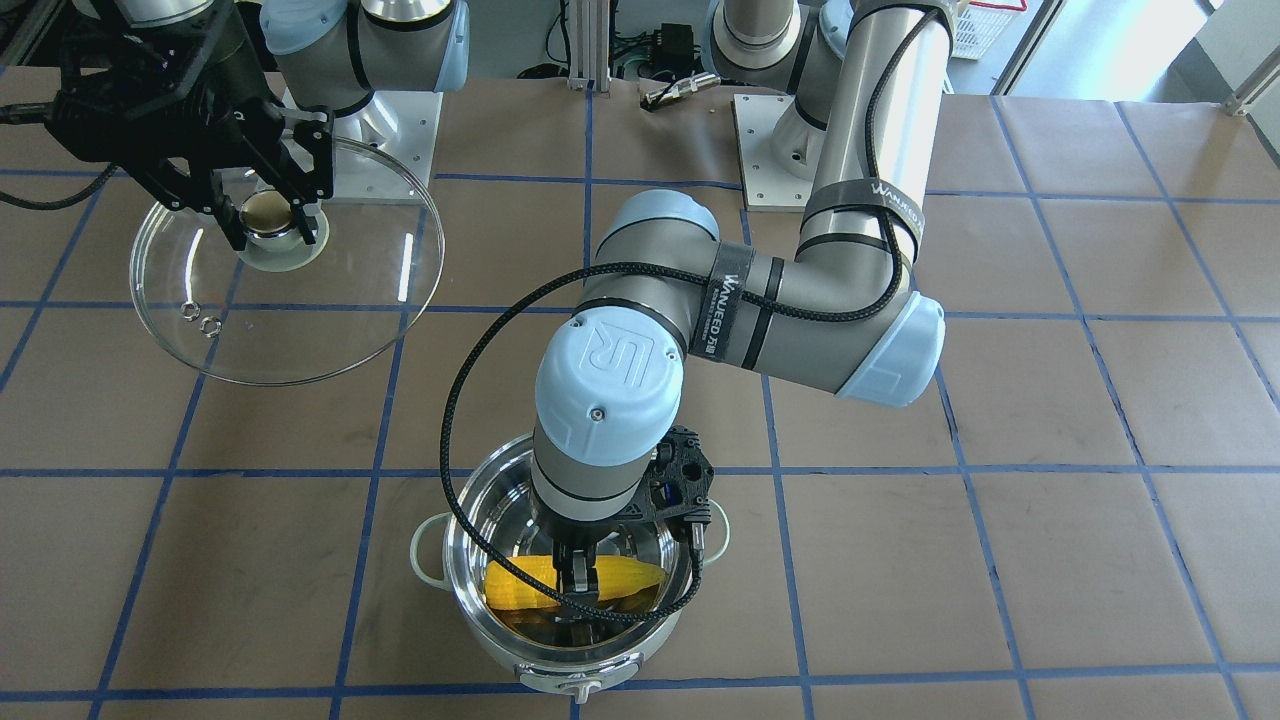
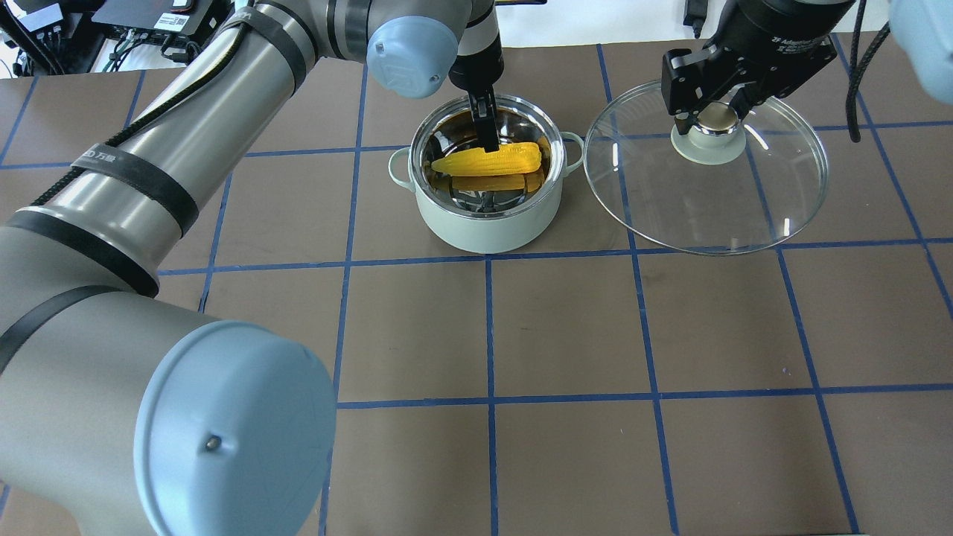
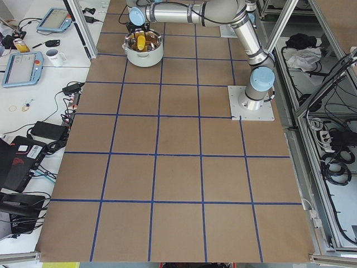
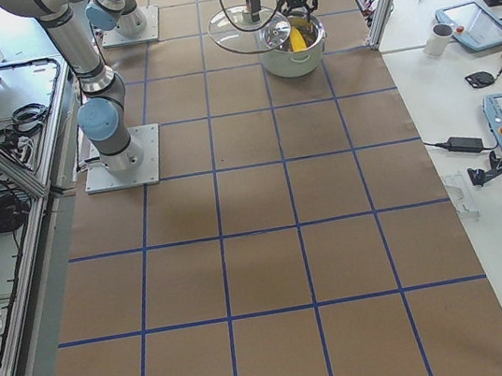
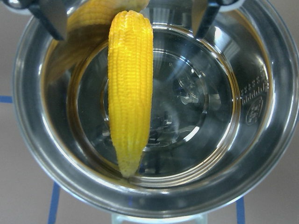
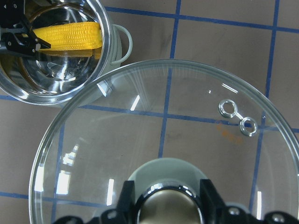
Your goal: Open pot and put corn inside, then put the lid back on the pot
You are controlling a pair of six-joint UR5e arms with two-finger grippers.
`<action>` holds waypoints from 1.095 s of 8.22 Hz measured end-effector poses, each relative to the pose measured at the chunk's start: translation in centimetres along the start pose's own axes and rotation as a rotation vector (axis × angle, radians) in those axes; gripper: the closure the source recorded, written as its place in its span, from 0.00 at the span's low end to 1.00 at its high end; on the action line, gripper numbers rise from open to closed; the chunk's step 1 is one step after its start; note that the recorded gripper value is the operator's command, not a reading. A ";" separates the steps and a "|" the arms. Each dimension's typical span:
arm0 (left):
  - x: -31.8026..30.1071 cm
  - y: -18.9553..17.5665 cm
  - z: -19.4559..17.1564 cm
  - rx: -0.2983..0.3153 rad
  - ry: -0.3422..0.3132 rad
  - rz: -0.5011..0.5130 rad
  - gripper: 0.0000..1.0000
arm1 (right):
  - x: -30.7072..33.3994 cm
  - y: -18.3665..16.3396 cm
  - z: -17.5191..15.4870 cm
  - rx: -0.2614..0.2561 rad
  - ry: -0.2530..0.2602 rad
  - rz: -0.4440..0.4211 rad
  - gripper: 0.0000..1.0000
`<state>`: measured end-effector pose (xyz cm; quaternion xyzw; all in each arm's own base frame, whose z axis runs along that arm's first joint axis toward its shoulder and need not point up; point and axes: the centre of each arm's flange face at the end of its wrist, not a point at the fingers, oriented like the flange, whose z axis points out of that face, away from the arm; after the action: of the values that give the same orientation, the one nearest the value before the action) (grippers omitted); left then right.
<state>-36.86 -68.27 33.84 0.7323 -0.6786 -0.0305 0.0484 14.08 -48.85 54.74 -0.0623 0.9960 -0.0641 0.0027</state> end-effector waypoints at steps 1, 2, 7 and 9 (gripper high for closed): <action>-0.3 -0.3 -1.8 0.008 0.023 0.035 0.00 | 0.0 0.0 0.0 0.003 0.000 0.003 0.73; -0.6 -0.7 -3.8 0.019 0.047 0.083 0.00 | 0.0 -0.2 0.0 0.010 0.000 0.010 0.73; -3.8 -11.9 -14.0 0.073 0.079 0.444 0.00 | -5.3 -7.9 7.2 0.132 -0.039 0.037 0.74; -6.7 -17.2 -17.1 0.095 0.079 0.623 0.00 | -11.8 -10.9 11.3 0.157 -0.049 0.066 0.74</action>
<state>-18.42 -59.76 48.72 0.4914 -0.8684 0.0460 0.0476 27.29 -59.54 44.94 -0.0307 0.9890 -0.1405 0.0340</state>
